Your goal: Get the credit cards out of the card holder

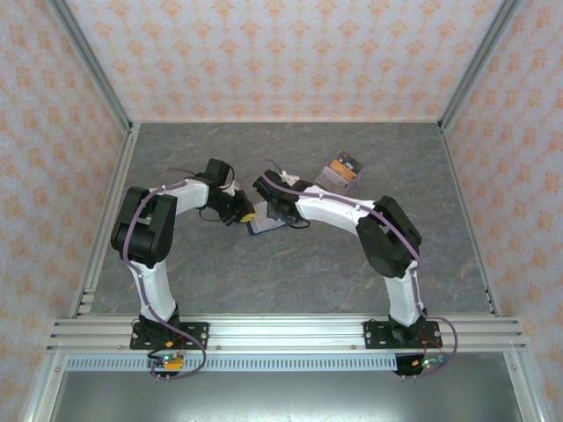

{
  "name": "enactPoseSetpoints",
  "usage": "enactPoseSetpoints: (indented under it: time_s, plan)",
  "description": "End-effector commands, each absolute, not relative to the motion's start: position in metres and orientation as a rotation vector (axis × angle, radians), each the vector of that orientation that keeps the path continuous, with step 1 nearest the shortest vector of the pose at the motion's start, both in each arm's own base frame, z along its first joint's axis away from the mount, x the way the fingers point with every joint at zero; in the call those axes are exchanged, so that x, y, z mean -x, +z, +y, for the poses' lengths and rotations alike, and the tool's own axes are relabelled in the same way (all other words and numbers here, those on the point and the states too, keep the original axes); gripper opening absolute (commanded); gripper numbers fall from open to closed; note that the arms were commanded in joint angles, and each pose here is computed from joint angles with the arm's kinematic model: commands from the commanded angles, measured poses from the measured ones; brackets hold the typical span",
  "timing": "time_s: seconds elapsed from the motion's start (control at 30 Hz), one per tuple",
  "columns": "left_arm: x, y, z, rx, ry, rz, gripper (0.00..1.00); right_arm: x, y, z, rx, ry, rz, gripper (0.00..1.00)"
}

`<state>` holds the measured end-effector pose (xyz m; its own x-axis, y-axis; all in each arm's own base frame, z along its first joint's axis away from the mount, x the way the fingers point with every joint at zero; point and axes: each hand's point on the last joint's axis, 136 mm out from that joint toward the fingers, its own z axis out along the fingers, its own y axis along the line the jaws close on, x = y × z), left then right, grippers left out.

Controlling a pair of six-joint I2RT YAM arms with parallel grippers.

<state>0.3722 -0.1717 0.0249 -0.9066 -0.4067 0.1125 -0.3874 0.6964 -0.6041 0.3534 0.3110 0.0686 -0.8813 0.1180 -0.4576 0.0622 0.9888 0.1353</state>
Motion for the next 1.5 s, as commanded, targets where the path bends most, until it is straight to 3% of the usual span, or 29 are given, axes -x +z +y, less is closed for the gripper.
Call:
enactPoseSetpoints:
  time_s: [0.0, 0.23, 0.6, 1.0, 1.3, 1.47]
  plan:
    - [-0.361, 0.004, -0.164, 0.694, -0.916, 2.941, 0.11, -0.356, 0.098, 0.312, -0.125, 0.229, 2.578, 0.54]
    - [-0.363, 0.007, -0.165, 0.684, -0.922, 2.938, 0.11, -0.339, 0.083, 0.355, 0.186, 0.407, 2.71, 0.55]
    - [-0.363, 0.007, -0.165, 0.691, -0.917, 2.936, 0.1, -0.328, 0.042, 0.366, 0.442, 0.315, 2.808, 0.49]
    - [-0.361, 0.008, -0.162, 0.693, -0.905, 2.939, 0.09, -0.337, 0.026, 0.346, 0.45, 0.087, 2.79, 0.53]
    - [-0.36, 0.009, -0.161, 0.69, -0.905, 2.94, 0.08, -0.35, 0.031, 0.329, 0.327, -0.035, 2.735, 0.39]
    - [-0.359, 0.008, -0.16, 0.688, -0.906, 2.944, 0.08, -0.367, 0.05, 0.309, 0.152, -0.106, 2.652, 0.39]
